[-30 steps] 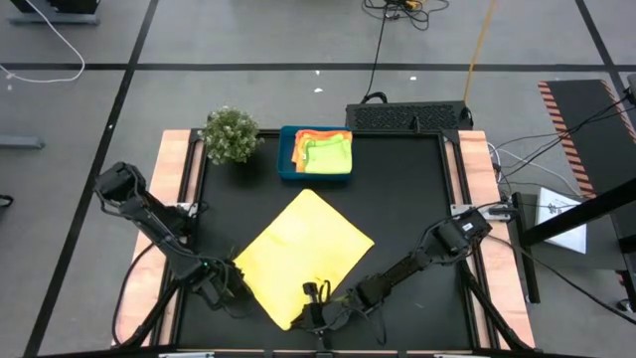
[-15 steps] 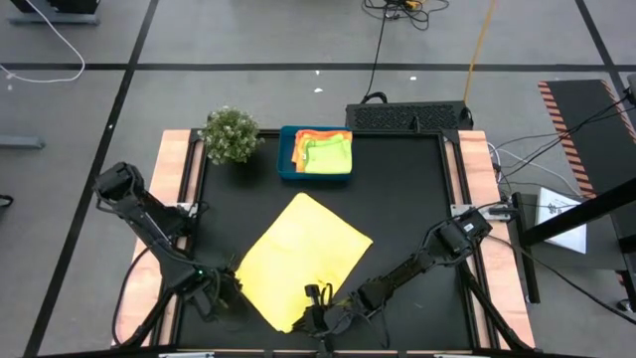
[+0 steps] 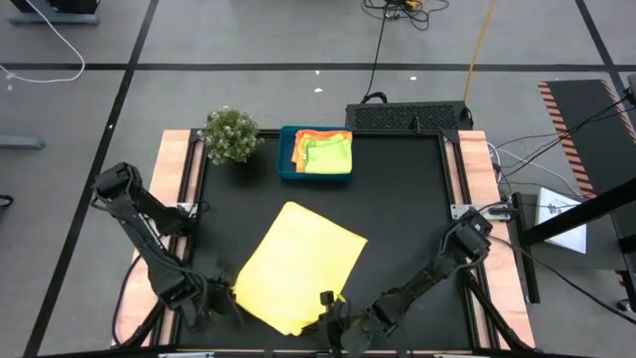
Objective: Fold microfiber towels
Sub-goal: Fold the yellow microfiber towel
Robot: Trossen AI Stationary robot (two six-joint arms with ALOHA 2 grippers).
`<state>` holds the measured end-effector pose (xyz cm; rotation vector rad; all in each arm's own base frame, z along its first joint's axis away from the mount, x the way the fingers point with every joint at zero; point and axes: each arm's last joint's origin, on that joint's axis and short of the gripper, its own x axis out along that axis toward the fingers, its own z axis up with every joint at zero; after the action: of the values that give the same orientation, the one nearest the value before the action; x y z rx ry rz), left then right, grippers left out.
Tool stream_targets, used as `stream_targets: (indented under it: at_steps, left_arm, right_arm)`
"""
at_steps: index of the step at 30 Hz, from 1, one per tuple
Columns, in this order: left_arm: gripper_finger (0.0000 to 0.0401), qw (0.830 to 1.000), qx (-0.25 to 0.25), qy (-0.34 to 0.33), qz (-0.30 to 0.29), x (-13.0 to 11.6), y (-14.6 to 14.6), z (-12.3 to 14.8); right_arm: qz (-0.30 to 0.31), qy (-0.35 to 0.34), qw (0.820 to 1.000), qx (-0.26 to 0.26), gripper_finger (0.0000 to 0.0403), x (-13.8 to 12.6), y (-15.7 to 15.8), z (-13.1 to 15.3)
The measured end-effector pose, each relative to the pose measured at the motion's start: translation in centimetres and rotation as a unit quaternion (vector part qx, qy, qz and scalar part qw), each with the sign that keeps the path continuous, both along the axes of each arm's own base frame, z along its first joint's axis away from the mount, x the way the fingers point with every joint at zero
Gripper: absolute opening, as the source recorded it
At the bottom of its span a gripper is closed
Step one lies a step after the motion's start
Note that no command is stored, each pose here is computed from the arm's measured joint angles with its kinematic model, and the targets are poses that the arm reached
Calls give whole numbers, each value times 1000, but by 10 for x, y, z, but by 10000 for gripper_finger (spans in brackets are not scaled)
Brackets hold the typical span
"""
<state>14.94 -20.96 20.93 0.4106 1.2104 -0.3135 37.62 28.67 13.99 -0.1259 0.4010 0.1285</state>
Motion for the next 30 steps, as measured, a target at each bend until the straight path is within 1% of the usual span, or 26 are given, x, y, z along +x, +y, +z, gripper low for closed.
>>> stream_targets:
  at_steps: [7, 9, 11, 14, 17, 20, 23, 26, 30]
  left_arm:
    - [2, 998, -46, -29, -13, 1, -17, 25]
    - [2, 998, -50, -40, -23, 1, -21, 32]
    - [3, 997, -45, -52, -38, 1, -22, 37]
    - [2, 996, -26, -63, -53, 4, -20, 41]
    - [2, 997, -8, -64, -45, 10, -15, 43]
    - [2, 996, 27, -66, -50, 15, -7, 43]
    - [2, 995, 66, -65, -40, 21, 4, 42]
    - [2, 992, 107, -65, -14, 30, 18, 42]
    - [2, 990, 126, -57, 1, 43, 34, 40]
  right_arm:
    - [-46, -13, 998, -30, 0, -21, 15, 12]
    - [-54, -23, 997, -45, 0, -26, 19, 15]
    - [-66, -31, 995, -62, 0, -30, 23, 17]
    - [-95, -42, 991, -86, 0, -34, 25, 17]
    - [-125, -53, 985, -102, 0, -37, 25, 18]
    - [-156, -62, 978, -122, 0, -40, 25, 18]
    - [-193, -74, 968, -141, 0, -43, 24, 19]
    - [-223, -80, 959, -159, 0, -45, 23, 18]
    - [-252, -85, 949, -169, 0, -47, 21, 16]
